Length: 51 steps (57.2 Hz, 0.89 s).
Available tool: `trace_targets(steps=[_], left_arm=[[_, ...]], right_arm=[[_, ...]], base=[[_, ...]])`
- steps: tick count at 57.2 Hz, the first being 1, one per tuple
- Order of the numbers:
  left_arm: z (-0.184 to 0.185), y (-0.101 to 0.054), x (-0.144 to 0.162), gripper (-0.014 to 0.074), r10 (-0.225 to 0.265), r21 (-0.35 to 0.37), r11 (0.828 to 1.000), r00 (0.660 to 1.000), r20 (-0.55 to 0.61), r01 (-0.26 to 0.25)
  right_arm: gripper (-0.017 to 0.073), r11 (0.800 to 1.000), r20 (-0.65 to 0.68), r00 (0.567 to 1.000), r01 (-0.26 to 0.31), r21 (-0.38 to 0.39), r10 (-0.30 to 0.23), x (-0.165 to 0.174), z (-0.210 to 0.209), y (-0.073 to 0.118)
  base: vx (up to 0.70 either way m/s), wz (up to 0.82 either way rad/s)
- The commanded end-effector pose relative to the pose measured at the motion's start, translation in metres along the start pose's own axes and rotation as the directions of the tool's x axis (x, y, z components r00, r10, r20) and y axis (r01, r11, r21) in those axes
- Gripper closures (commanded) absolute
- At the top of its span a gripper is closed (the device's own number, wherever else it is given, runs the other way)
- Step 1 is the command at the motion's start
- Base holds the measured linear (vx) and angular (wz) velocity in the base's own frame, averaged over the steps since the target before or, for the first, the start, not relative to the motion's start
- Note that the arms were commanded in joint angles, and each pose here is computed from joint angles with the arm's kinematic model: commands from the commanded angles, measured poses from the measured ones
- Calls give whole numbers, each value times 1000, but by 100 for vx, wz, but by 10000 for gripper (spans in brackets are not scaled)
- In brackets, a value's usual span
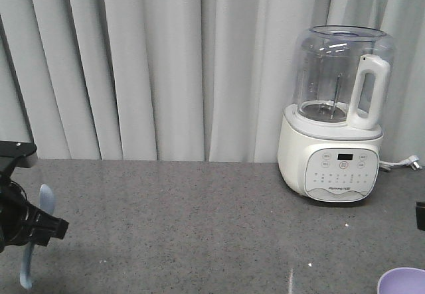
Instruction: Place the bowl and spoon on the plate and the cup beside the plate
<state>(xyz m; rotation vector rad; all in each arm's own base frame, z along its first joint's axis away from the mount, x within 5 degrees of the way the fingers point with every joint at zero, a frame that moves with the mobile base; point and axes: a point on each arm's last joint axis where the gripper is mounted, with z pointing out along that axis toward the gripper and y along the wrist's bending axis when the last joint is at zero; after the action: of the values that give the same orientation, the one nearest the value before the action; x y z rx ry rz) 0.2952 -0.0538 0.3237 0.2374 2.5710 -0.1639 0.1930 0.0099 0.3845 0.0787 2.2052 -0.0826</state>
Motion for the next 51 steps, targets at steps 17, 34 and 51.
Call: trace_targets(steps=[17,34,51], left_arm=[[-25,-4,-5,600,29,8,1000,996,84,-30],[-26,-4,-3,600,32,10,999,997,68,-33],[-26,-4,-2,600,33,11,999,998,58,-34]], right_arm=[[72,969,82,997,-8,246,-12,-14,-7,-25],[132,918,-15,984,-160,362,178,-8,29,-74],[164,944,-222,935,-221,244,276,7,96,-77]], base=[[0,0],[0,0],[0,0]])
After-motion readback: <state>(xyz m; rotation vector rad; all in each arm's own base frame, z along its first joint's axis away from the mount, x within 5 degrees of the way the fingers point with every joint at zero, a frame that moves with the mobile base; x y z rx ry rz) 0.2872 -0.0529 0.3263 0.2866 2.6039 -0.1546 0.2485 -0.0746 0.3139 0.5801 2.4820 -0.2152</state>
